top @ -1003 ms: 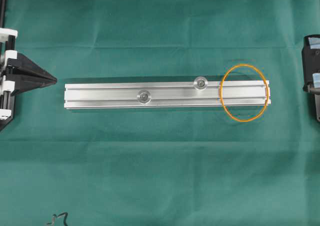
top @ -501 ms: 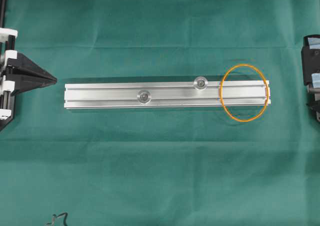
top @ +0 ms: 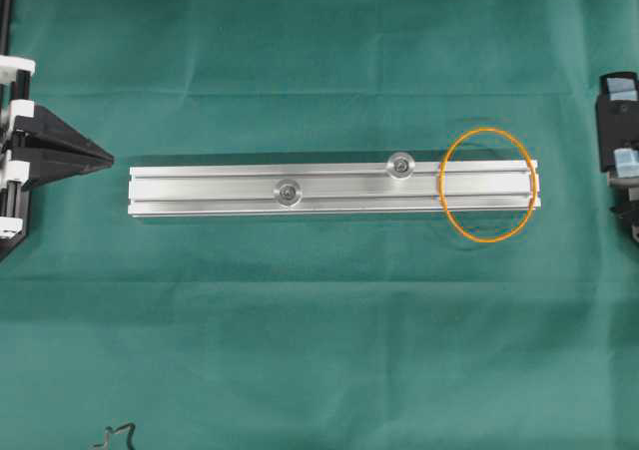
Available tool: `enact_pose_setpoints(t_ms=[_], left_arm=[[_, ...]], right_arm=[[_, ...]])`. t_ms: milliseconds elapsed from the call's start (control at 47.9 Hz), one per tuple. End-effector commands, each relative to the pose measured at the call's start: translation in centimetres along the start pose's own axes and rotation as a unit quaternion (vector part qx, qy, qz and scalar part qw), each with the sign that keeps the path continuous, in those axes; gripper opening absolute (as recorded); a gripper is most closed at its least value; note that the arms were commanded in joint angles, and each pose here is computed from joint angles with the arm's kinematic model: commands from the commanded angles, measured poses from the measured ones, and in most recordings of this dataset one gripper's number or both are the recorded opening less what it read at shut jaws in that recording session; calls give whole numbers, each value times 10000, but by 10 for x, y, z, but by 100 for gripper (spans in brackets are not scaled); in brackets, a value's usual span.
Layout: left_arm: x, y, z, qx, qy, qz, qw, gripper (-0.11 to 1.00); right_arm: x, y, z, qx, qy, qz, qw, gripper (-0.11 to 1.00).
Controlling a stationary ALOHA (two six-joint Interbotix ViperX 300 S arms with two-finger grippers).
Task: Hook the rubber onto the shaft.
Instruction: 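Open the right gripper and move it toward the orange rubber band, then lower the right gripper over the band's edge and close on it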
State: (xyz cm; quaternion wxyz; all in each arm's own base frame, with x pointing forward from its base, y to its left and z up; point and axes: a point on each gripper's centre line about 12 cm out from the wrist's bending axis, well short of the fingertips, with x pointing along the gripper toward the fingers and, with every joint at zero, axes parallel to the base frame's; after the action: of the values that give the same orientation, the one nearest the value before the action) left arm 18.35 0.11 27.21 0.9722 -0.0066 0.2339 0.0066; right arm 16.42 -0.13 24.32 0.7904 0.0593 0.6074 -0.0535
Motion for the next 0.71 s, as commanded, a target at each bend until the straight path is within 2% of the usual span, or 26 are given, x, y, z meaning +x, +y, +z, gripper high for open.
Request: enact_pose_setpoints(t_ms=[0, 272, 564, 689], left_arm=[[-3, 0, 11, 9, -131, 11, 9999, 2], [-2, 0, 10, 9, -123, 11, 9999, 2], [-3, 0, 10, 9, -123, 11, 9999, 2], [-2, 0, 10, 3, -108, 8, 9999, 2]], right_arm=[[-6, 3, 15, -16, -262, 60, 9996, 98], [-2, 7, 41, -19, -376, 77, 9993, 98], [4, 13, 75, -288, -408, 74, 9987, 98], [7, 14, 82, -350, -393, 70, 9986, 98]])
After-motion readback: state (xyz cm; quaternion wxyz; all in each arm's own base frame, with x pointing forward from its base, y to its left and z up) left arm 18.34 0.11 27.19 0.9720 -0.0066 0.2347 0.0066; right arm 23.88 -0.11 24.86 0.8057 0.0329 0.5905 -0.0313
